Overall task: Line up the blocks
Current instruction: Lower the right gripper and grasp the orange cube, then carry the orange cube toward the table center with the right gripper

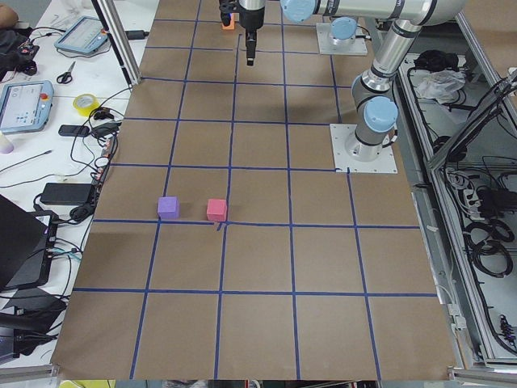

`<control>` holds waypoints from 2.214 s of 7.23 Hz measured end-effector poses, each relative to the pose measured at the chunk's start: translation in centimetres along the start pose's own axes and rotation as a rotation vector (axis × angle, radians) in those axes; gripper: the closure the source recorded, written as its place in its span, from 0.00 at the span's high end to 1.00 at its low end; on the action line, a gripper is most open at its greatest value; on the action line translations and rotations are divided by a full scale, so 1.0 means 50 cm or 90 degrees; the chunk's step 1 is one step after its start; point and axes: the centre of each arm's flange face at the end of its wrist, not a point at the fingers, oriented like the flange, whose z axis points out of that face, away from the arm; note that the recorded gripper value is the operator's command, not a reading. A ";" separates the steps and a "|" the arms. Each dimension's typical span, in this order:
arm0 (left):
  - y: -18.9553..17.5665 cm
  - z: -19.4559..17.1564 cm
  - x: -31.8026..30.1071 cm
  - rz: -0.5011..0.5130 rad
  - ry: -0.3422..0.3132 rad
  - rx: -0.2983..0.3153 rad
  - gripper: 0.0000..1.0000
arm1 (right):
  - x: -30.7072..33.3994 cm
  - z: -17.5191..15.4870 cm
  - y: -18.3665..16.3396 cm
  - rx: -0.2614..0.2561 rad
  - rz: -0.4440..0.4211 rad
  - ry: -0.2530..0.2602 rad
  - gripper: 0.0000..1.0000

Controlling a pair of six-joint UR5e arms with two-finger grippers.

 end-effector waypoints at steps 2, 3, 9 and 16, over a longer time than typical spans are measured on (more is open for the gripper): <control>0.000 0.000 0.000 0.000 0.000 0.000 1.00 | 0.007 0.039 -0.012 -0.001 0.005 0.002 1.00; -0.001 -0.001 -0.001 0.000 0.000 0.001 1.00 | 0.010 0.063 -0.017 -0.010 0.007 -0.003 1.00; -0.001 -0.002 -0.001 -0.001 0.001 0.002 1.00 | 0.040 0.156 -0.015 -0.060 0.024 -0.026 0.16; 0.000 -0.001 -0.001 -0.002 0.000 0.001 1.00 | -0.456 -0.063 -0.022 0.038 0.097 -0.020 0.02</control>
